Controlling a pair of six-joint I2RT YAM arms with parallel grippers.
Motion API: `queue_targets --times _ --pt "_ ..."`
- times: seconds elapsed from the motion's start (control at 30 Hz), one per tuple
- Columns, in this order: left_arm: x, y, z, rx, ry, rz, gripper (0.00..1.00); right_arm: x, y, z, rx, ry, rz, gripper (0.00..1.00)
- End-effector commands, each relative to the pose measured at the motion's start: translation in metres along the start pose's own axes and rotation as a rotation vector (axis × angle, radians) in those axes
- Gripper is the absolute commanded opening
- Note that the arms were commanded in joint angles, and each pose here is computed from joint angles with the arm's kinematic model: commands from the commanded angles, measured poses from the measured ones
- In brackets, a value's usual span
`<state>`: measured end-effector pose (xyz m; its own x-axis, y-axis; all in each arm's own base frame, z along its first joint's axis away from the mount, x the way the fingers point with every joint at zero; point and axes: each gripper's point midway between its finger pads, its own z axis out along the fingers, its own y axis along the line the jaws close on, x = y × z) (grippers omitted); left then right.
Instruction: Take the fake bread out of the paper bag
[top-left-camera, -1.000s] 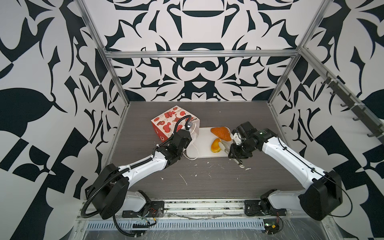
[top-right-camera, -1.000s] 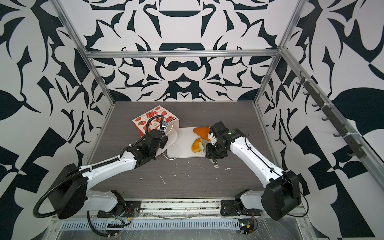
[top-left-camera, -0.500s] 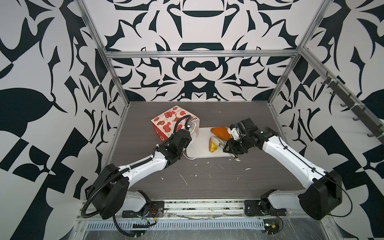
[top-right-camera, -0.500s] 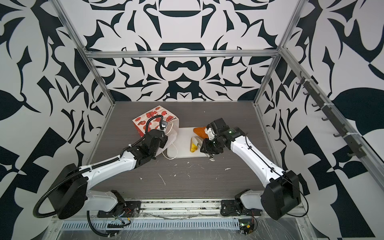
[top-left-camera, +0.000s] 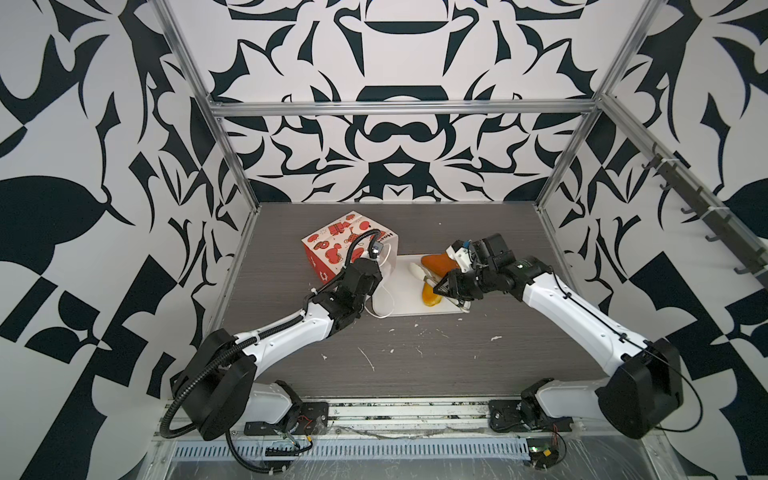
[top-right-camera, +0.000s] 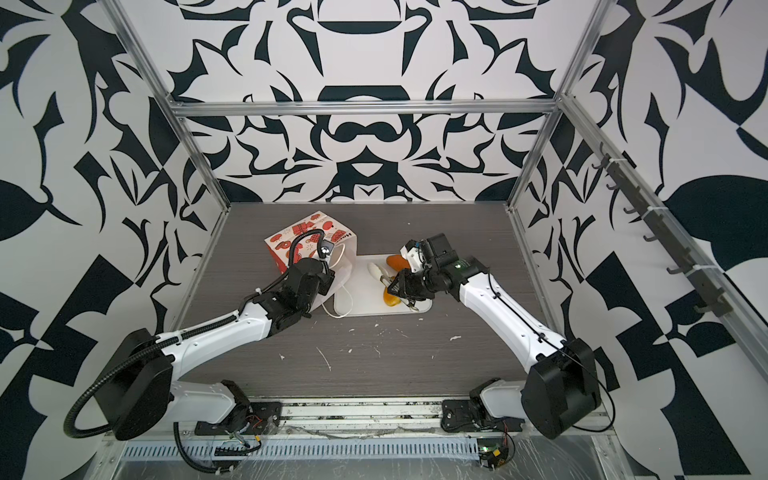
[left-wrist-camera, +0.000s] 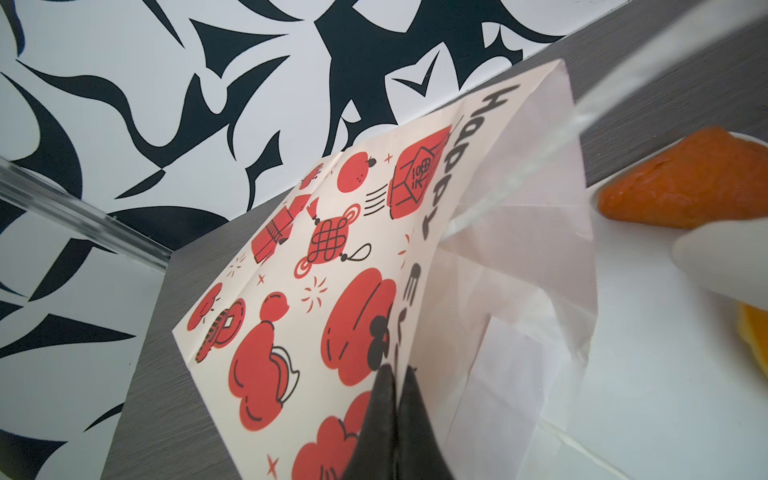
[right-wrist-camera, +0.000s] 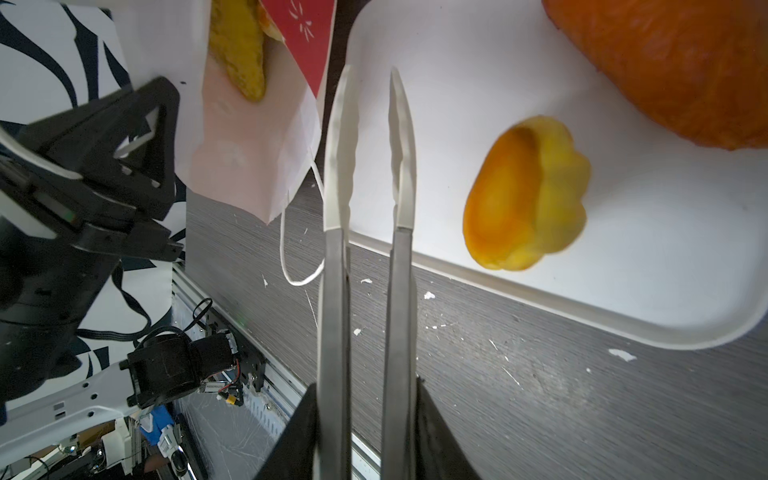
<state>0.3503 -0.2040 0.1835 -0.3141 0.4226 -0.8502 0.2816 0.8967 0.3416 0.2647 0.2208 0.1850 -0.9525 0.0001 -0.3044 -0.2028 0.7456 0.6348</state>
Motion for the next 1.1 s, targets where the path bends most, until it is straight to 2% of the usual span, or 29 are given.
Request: queue_targets --times 0.0,0.17,0.43,0.77,1.07 --pt "-0.012 0.008 -0.005 -0.016 -0.044 -0.050 0.00 -0.009 0.011 -0.015 -0.013 -0.073 -0.078 0.35" --pt "-0.014 0.009 -0.006 -0.016 -0.047 -0.046 0.00 0.018 -0.035 -0.032 0.171 -0.092 -0.037 0.33" --pt "-0.013 0.004 -0.003 -0.001 -0.041 -0.046 0.00 0.038 -0.081 -0.073 0.339 -0.236 0.068 0.31" --pt "-0.013 0.005 -0.005 0.001 -0.041 -0.048 0.00 0.070 -0.097 -0.040 0.281 -0.115 0.131 0.30" --pt "-0.013 0.006 -0.006 -0.001 -0.042 -0.050 0.00 0.065 -0.088 -0.026 0.207 -0.089 0.131 0.30"
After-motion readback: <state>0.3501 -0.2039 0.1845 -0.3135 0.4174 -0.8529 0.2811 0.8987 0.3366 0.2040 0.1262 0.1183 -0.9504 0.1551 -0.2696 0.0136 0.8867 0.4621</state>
